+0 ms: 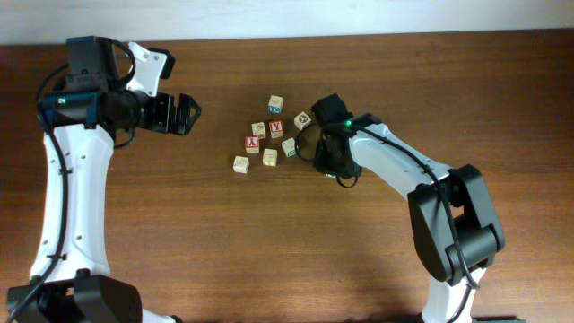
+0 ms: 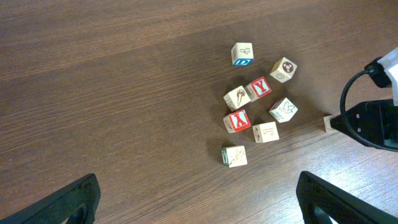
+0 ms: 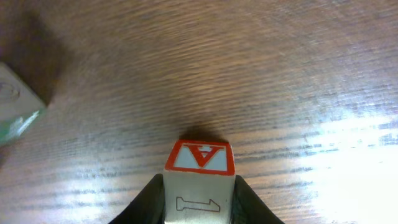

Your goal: Rotate 3 blocks

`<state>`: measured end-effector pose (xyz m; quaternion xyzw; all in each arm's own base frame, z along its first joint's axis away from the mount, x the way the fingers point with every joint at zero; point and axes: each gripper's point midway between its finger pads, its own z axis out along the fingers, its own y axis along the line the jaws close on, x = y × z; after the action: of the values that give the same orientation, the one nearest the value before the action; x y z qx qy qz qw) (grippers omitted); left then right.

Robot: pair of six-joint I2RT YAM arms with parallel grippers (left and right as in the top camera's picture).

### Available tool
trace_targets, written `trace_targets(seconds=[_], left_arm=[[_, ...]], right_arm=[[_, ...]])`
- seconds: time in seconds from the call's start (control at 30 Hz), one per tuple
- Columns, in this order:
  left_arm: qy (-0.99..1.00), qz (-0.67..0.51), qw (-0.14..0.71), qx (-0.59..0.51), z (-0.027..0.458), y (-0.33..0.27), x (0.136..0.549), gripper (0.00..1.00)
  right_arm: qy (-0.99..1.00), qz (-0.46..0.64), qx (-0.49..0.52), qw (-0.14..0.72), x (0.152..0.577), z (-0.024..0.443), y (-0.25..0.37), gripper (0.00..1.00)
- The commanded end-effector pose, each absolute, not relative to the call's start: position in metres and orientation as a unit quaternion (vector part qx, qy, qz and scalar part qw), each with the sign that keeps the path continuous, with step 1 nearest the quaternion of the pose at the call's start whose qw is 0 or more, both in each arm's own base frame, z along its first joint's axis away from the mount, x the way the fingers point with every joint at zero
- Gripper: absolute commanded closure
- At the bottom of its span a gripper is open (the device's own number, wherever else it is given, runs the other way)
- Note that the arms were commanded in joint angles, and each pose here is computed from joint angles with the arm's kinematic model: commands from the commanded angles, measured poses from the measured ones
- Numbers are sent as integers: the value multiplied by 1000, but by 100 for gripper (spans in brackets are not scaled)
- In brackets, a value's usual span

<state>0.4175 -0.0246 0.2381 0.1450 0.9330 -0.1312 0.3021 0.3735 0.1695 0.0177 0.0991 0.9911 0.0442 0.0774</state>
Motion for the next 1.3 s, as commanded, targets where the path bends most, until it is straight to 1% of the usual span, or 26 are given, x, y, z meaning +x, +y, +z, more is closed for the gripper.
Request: trace_targets(seconds=[0.0,0.07,0.1,0.17,0.23,0.3,0.37,0.4,0.47,0.57,0.63,0.67,0.73,0.77,0.8,0.83,0.87,1.0,1.03,1.1,1.17,1.2,1.23,1.27], left_arm=[[930,-128,309,153,243,-24,421,1],[930,-128,309,153,243,-24,421,1],[930,-128,309,153,243,-24,421,1],[930,-128,309,153,243,-24,421,1],[930,-128,309,153,243,-24,421,1],[930,-128,309,153,243,-24,421,1],[930,-128,309,153,243,-24,421,1],[930,-128,309,153,243,-24,421,1],[930,-128,309,153,243,-24,421,1],[930,-128,309,153,243,-24,421,1],[930,-128,309,153,243,-24,421,1],[930,-128,309,153,243,-24,421,1],[930,-128,309,153,243,-24,421,1],[930,-128,309,153,243,-24,421,1],[930,-128,309,153,243,-24,421,1],[930,-128,309,153,243,-24,421,1],[930,-128,309,153,243,-24,421,1],[930,-128,309,153,243,-24,421,1],[930,-128,309,153,243,-24,421,1],[930,-128,309,153,243,-24,421,1],[930,-128,309,153,243,-24,421,1],[930,-128,309,153,243,-24,421,1],[930,-128,309,153,243,-24,421,1],[930,-128,309,153,243,-24,421,1]], right_arm=[[997,68,-13,39,357,21,182,73],[991,111,-67,-15,332,25,194,72],[991,104,-67,-42,319,25,189,72],[991,92,-63,-71,306,25,182,71],[994,51,-61,-79,300,22,167,71],[997,18,-36,-73,301,17,156,71],[997,6,-24,-67,304,17,152,70],[997,7,-24,-69,303,17,152,64],[997,10,-24,-77,299,17,153,56],[996,18,-23,-87,295,19,155,51],[997,32,-44,-55,318,39,162,46],[997,49,-63,-12,345,66,170,43],[983,92,-105,122,410,122,199,41],[970,109,-121,178,433,133,215,38],[960,115,-146,208,446,132,227,36],[950,114,-187,222,454,119,245,33],[949,113,-199,217,454,108,252,33],[955,100,-233,154,438,41,271,35],[957,93,-235,139,435,25,271,39],[959,88,-234,134,435,18,269,39],[958,87,-233,139,437,18,269,53],[959,87,-233,138,437,18,269,56],[959,87,-234,138,436,18,269,64],[959,87,-233,138,436,18,269,67]])
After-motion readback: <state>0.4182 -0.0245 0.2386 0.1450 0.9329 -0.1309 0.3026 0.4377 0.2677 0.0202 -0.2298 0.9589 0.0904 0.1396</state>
